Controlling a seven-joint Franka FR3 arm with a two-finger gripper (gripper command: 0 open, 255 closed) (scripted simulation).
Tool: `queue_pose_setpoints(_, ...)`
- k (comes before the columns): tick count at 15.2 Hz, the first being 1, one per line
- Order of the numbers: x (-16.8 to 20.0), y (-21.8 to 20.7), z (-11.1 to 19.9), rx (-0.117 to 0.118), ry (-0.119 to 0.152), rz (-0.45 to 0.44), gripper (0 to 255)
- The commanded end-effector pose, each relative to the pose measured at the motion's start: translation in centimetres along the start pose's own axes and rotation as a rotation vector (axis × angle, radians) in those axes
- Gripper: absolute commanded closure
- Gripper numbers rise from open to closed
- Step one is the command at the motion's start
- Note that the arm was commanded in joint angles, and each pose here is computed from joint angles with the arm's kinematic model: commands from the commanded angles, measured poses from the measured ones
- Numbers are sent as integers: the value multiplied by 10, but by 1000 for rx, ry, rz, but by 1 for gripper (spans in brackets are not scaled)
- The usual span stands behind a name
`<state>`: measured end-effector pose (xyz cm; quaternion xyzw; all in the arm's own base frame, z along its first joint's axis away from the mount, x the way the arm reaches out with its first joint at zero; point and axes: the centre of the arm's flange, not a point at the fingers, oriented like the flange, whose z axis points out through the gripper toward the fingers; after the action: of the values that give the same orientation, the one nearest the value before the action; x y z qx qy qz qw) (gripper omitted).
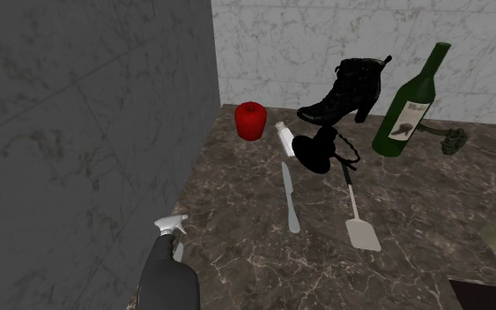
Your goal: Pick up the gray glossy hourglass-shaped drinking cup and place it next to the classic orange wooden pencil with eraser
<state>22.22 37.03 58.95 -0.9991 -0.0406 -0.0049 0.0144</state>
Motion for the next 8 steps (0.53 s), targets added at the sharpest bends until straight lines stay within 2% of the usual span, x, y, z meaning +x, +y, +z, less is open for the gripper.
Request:
queue_pose_setpoints(1,-16,-22,1,0,0,1,255)
queue_pose_setpoints(8,-70,-97,2,0,0,1,255)
